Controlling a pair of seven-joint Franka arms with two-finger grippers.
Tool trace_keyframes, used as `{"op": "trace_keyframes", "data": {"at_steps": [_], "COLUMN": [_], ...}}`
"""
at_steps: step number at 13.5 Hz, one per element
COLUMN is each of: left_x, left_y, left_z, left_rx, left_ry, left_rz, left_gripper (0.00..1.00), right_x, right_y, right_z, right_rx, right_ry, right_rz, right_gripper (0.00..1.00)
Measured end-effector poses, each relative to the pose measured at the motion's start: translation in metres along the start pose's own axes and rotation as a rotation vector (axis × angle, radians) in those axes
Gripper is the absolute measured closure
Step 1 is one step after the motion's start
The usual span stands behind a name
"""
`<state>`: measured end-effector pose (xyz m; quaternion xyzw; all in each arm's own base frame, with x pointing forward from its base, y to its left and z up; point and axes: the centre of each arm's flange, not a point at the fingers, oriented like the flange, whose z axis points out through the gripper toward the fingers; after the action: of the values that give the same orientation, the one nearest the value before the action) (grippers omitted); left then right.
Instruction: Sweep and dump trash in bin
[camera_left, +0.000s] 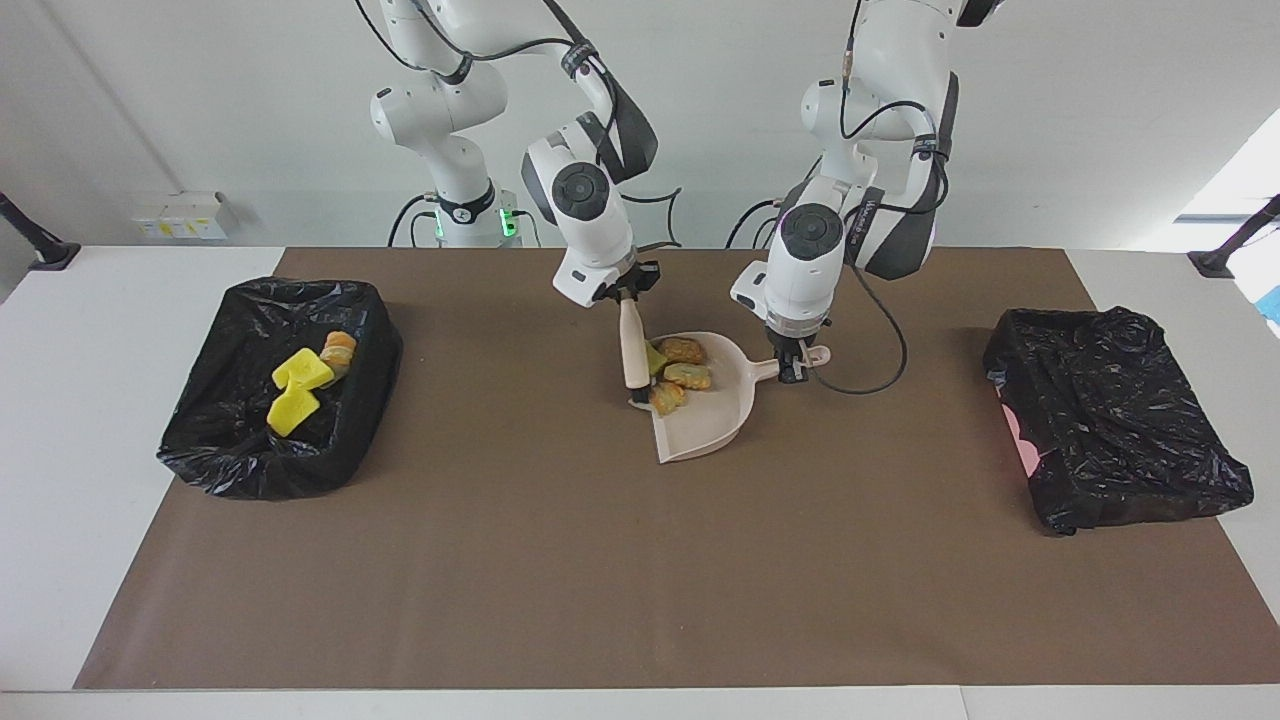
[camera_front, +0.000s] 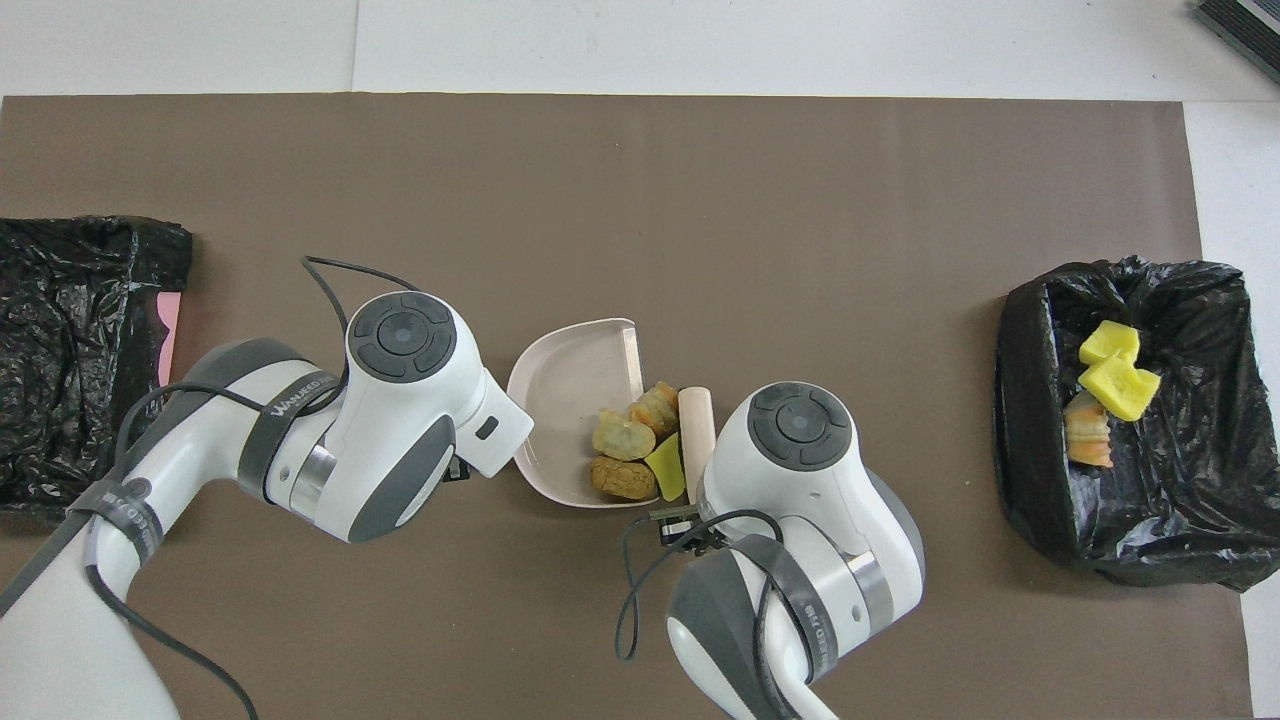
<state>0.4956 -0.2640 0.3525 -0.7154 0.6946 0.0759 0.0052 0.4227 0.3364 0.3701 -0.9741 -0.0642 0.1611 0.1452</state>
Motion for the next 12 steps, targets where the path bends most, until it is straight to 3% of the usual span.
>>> {"op": "trace_keyframes", "data": {"at_steps": [4,8,12], "left_x": [-0.013,-0.048,-0.070], "left_y": [-0.006,-0.022,-0.032], "left_z": [0.003,0.009,0.010], "left_rx": [-0.041,-0.100,-0.113], "left_ry": [0.071,0.181,0.244], "left_rz": [0.020,-0.006,-0.022], "left_gripper": [0.69,0.69,0.69], "right_x": [0.010,0.025,0.031], "right_y": [-0.028,-0.007,0.017], "right_z": [-0.032,-0.101,-0.135], "right_rx": [0.051,0.080,0.008], "right_ry": [-0.016,-0.028,-0.012], "right_rz": [-0.035,-0.010,0.002], "right_gripper": [0.74,0.74,0.74]}}
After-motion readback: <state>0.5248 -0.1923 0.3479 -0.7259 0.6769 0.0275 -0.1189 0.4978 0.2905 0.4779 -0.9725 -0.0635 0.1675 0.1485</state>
